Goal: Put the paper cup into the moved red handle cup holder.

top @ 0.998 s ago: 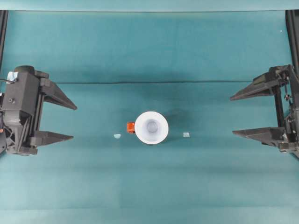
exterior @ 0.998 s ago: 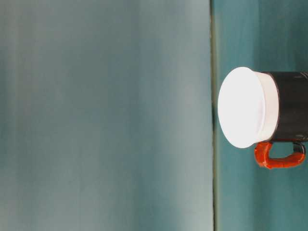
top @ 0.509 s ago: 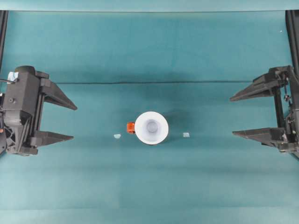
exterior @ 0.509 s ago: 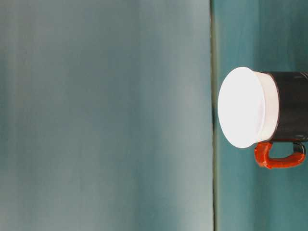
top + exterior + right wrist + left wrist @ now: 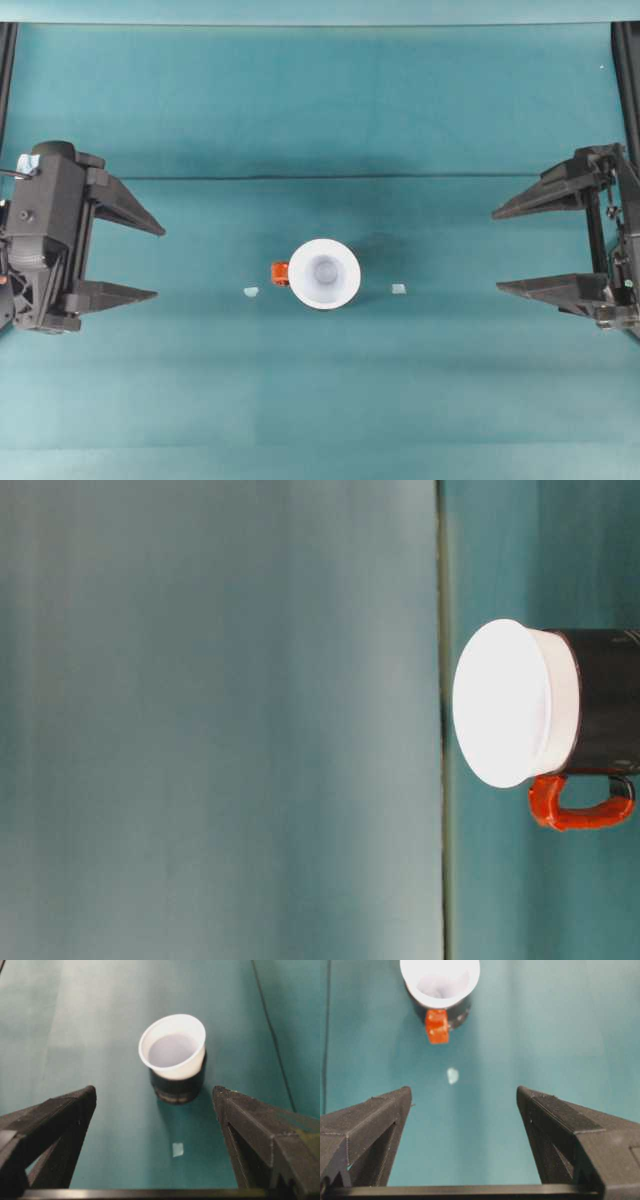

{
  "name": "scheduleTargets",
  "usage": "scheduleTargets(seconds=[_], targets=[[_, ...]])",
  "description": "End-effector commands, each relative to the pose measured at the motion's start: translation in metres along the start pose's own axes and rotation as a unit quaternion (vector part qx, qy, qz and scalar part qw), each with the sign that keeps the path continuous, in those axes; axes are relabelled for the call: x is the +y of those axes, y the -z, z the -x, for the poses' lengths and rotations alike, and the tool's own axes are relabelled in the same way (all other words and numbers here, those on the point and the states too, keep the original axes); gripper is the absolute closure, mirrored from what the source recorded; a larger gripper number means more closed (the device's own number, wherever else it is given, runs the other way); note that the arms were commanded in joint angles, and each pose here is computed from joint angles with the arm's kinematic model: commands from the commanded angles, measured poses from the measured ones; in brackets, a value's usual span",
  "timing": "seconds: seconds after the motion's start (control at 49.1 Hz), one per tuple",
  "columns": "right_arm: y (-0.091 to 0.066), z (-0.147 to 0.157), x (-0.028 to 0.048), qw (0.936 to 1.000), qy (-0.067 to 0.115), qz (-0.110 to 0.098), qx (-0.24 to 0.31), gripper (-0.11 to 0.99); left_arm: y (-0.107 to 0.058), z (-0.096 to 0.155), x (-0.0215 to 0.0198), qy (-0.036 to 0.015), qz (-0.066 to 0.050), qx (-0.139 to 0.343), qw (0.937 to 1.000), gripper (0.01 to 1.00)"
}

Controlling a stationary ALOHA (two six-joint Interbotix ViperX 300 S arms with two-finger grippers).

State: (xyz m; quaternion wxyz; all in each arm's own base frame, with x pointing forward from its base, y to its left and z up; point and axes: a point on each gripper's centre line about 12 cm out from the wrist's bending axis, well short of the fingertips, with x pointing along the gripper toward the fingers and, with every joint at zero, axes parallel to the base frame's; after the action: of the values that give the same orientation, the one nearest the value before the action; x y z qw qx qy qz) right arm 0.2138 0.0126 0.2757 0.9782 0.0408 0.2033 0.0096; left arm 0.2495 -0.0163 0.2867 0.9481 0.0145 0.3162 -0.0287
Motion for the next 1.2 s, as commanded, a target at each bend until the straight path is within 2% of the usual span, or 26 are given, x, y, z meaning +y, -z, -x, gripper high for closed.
scheduleTargets(seconds=[0.0, 0.367, 0.652, 1.182], targets=[[-0.0038, -0.0001, 0.0003, 1.0, -0.001, -0.006, -0.007, 0.0, -0.0054, 0.0023, -0.0006, 0.0005, -0.002, -0.009, 1.0, 0.085], [-0.0038, -0.0001, 0.0003, 1.0, -0.001, -0.005, -0.007, 0.0, 0.003, -0.0009, -0.0002, -0.0001, -0.002, 0.002, 1.0, 0.085], [-0.0038, -0.0001, 0.0003, 1.0, -0.001, -0.006, -0.007, 0.0, 0.0009, -0.0002, -0.0002, -0.0001, -0.002, -0.002, 1.0, 0.152], [-0.0034, -0.0001, 0.0002, 1.0, -0.001, -0.006, -0.005, 0.0, 0.0003, -0.0004, -0.0002, -0.0001, -0.001, -0.002, 1.0, 0.156]])
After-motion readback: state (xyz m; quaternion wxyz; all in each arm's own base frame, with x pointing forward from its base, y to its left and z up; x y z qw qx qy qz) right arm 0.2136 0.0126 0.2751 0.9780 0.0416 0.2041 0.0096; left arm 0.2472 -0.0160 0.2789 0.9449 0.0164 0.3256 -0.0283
